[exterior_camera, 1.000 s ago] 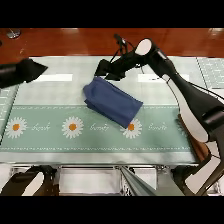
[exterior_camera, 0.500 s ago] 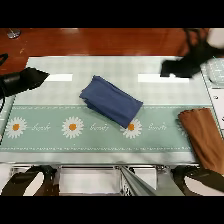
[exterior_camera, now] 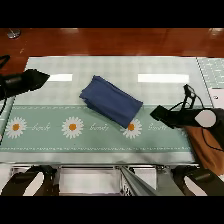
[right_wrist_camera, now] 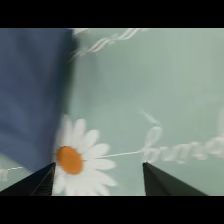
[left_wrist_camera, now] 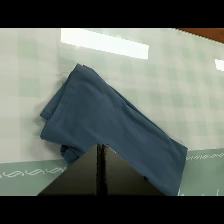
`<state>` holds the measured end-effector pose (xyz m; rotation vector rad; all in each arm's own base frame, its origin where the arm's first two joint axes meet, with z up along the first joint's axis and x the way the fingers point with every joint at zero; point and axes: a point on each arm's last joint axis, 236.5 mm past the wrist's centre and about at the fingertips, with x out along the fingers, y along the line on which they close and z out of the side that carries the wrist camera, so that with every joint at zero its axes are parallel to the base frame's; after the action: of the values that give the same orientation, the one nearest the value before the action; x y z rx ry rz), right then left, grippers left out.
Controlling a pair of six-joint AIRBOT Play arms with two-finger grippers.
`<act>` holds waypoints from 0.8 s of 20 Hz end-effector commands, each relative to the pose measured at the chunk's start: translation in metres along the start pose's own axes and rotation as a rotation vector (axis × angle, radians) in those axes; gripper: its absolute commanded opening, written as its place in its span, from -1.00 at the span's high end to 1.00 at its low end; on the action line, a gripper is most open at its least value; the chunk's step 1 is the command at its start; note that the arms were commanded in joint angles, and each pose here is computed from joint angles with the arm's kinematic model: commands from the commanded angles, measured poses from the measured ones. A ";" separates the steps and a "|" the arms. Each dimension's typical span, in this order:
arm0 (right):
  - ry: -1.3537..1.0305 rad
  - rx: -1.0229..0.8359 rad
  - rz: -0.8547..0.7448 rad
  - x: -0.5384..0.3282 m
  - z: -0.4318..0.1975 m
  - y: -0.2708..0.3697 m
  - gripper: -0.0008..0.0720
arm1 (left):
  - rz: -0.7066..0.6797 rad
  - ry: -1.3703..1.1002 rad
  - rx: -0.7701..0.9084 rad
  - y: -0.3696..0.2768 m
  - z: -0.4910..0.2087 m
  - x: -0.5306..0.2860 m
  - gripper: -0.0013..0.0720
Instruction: Fold the shirts.
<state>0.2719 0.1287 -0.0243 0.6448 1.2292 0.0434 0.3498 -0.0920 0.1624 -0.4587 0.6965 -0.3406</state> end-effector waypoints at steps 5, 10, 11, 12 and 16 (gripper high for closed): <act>0.204 0.101 0.211 0.095 -0.024 0.061 -0.72 | -0.025 0.062 0.010 -0.008 -0.014 0.014 0.90; 0.277 0.131 0.278 0.136 -0.007 0.099 -0.23 | -0.049 0.109 0.024 -0.018 -0.027 0.025 0.90; 0.275 0.091 0.310 0.137 -0.001 0.111 0.48 | -0.051 0.112 0.025 -0.019 -0.028 0.026 0.90; 0.260 0.053 0.341 0.134 0.010 0.123 0.90 | -0.051 0.113 0.025 -0.018 -0.028 0.026 0.90; 0.130 -0.190 0.509 0.058 0.097 0.197 0.90 | -0.050 0.114 0.024 -0.018 -0.028 0.027 0.90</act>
<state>0.4033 0.2690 -0.0273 0.8696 1.2517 0.4674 0.3475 -0.1258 0.1396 -0.4385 0.7884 -0.4213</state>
